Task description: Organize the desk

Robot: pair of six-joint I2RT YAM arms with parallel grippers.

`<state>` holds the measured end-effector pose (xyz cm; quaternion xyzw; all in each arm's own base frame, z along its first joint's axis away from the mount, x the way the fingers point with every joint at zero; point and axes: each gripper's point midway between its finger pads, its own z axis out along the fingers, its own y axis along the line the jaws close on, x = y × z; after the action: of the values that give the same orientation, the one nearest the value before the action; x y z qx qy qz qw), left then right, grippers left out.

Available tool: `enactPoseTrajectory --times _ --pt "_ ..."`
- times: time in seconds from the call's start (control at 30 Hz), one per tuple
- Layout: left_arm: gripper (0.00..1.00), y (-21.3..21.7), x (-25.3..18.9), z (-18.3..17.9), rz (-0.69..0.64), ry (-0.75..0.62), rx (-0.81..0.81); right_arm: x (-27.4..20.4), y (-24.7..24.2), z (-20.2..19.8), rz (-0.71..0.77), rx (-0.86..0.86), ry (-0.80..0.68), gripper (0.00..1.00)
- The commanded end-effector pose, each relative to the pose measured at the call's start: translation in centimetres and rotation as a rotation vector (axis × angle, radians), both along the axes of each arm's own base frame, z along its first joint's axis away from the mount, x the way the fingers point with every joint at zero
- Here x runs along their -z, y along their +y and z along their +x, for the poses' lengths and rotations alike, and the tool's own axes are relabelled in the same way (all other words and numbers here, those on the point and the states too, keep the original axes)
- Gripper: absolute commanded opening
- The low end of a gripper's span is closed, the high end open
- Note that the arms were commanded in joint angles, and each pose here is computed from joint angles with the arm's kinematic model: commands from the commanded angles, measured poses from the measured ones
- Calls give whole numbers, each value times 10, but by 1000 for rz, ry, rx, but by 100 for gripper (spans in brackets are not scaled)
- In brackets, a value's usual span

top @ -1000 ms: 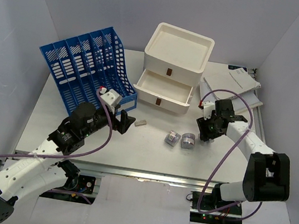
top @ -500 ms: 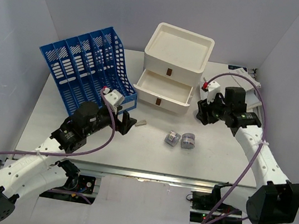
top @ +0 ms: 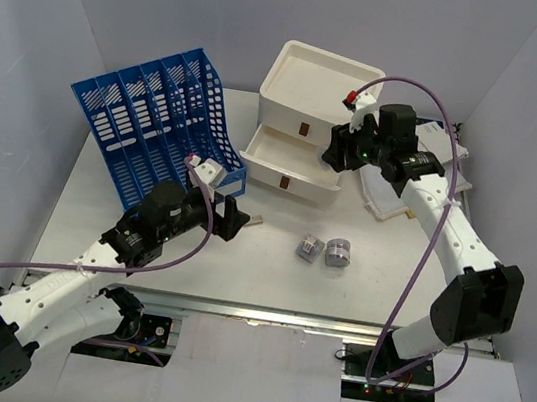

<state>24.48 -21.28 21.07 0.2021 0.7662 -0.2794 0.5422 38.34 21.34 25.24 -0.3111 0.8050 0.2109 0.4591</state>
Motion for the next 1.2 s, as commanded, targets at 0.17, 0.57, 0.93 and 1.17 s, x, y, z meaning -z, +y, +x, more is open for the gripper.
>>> enactPoseTrajectory --times 0.17,0.57,0.93,1.17 --pt "98 -23 18 -4 -108 144 38 3 11 31 118 175 59 42" --pt "89 -55 30 -13 -198 263 78 7 3 19 132 192 37 90" --pt "92 -115 66 -10 -17 312 32 24 -14 -99 -43 -353 -185 90" --pt "97 -163 96 -9 164 306 44 48 -54 -135 59 -372 -181 90"
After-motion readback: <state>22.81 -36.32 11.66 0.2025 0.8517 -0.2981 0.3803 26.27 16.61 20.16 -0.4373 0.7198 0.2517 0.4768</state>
